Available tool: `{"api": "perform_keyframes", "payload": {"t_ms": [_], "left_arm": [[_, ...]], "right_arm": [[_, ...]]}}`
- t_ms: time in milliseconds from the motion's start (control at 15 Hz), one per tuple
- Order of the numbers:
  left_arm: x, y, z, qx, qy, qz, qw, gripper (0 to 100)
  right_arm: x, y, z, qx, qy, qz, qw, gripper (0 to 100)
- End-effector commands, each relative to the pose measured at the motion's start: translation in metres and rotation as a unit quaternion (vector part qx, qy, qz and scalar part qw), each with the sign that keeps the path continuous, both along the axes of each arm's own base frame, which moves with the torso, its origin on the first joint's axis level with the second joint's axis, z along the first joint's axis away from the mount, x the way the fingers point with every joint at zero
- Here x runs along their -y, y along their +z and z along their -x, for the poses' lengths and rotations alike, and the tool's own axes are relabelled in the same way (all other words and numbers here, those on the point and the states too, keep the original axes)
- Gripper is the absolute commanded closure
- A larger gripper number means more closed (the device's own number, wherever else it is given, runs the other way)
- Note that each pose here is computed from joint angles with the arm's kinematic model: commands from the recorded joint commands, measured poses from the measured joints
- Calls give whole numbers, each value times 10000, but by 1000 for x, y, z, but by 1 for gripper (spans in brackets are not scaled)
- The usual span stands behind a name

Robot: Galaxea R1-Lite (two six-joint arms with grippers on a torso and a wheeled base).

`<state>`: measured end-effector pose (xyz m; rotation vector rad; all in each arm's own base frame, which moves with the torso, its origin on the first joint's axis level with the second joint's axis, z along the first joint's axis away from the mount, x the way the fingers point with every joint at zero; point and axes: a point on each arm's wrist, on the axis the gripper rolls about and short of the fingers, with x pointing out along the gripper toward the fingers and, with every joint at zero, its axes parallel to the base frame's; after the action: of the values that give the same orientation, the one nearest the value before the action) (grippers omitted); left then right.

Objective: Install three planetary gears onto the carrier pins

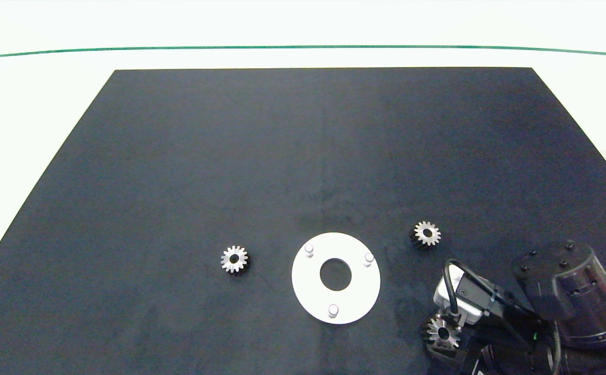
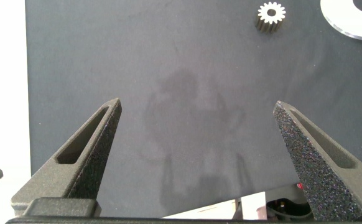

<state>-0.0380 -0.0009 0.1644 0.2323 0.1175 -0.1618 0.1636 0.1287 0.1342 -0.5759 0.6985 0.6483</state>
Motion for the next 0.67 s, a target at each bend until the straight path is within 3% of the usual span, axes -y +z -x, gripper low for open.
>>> {"api": "perform_keyframes", "payload": {"t_ms": [67, 400, 667], "left_arm": [[0, 0, 0, -11, -4, -8, 10000, 0], [0, -1, 0, -34, -12, -9, 10000, 0], [0, -2, -1, -57, -4, -10, 10000, 0]], "right_arm": [[1, -1, 1, -9, -3, 23, 10000, 73], [1, -1, 1, 32, -44, 63, 10000, 83], [0, 13, 0, 131, -49, 31, 9999, 84]]}}
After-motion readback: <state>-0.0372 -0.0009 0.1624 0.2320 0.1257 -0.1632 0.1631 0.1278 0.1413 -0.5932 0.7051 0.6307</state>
